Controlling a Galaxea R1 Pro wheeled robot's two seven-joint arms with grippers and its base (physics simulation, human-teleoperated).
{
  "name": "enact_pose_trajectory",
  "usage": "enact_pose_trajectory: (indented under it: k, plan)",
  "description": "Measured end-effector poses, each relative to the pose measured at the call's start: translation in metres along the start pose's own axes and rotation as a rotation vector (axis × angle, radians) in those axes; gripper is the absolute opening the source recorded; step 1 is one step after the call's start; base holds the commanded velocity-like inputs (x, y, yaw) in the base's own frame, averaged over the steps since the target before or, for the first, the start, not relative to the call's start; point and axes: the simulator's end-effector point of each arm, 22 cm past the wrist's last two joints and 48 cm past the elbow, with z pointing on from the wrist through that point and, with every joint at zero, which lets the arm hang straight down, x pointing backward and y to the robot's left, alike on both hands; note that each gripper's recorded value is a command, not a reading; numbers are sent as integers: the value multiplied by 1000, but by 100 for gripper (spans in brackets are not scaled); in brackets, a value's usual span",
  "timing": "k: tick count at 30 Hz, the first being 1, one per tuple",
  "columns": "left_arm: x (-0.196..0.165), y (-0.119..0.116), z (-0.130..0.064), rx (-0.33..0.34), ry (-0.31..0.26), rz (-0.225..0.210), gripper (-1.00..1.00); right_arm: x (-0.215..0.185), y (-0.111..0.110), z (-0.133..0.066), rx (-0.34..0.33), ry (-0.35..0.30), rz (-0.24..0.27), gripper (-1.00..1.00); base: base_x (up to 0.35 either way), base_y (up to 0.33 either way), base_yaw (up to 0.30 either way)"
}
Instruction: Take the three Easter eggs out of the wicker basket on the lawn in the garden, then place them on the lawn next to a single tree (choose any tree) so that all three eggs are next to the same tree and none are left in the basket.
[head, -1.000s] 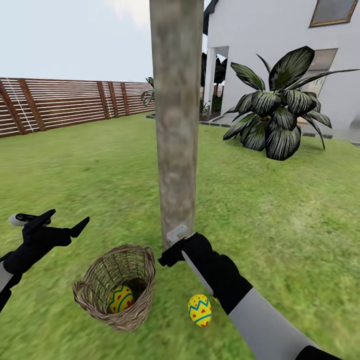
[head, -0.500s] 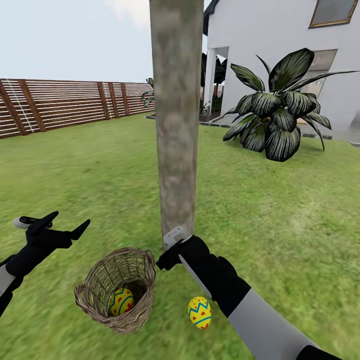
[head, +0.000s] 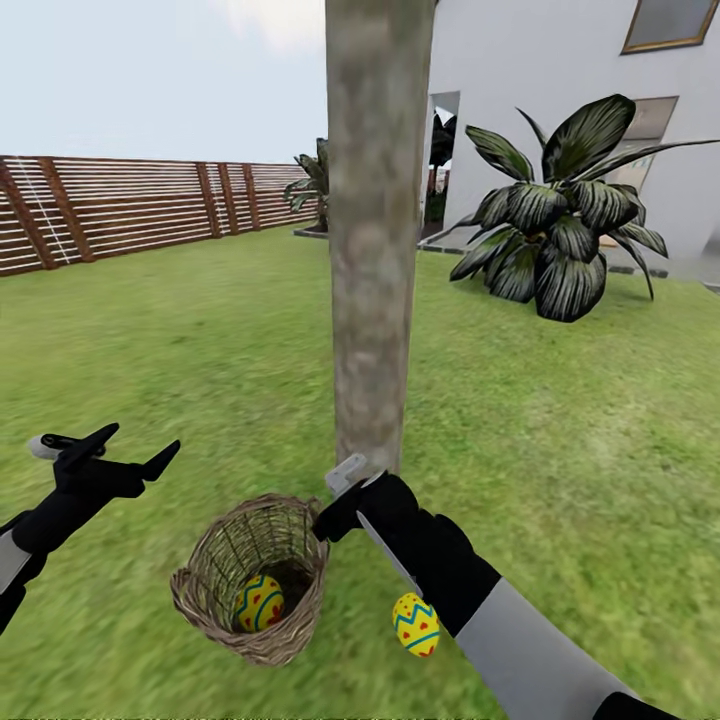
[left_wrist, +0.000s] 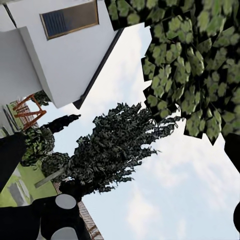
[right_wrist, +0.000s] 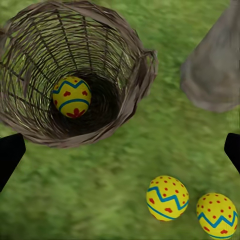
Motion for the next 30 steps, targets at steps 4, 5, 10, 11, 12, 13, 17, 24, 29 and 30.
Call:
enact_pose_trajectory:
  k: [4, 5, 10, 11, 12, 13, 17, 24, 29, 30]
  plan:
    - [-1, 3, -1, -3, -3, -4, 100, 2, 0, 3, -4, 5, 2, 100, 0, 19, 0]
    - [-1, 4, -2, -3, -4, -6, 100, 3, 1, 3, -5, 6, 3, 100, 0, 4, 0]
    - [-1, 7, -2, -1, -7, -14, 100, 6, 0, 7, -8, 14, 6, 100, 0, 1, 0]
    - [-1, 6, -1, -1, -7, -15, 100, 6, 0, 6, -9, 15, 7, 100, 0, 0, 0]
    - [-2, 5, 0, -2, -7, -16, 100, 5, 0, 6, -10, 17, 8, 100, 0, 0, 0]
    - [-3, 4, 1, -2, -8, -18, 100, 5, -1, 5, -10, 19, 8, 100, 0, 0, 0]
    - [-5, 2, 4, -5, -8, -26, 100, 2, -1, 2, -15, 24, 11, 100, 0, 0, 0]
    - [-9, -2, 11, -13, -8, -38, 100, -3, -2, -2, -21, 34, 16, 100, 0, 0, 0]
    - [-8, 3, 12, -1, -20, -48, 100, 1, -2, 1, -26, 41, 20, 100, 0, 0, 0]
    - [-7, 4, 12, 1, -22, -51, 100, 2, -2, 2, -27, 43, 21, 100, 0, 0, 0]
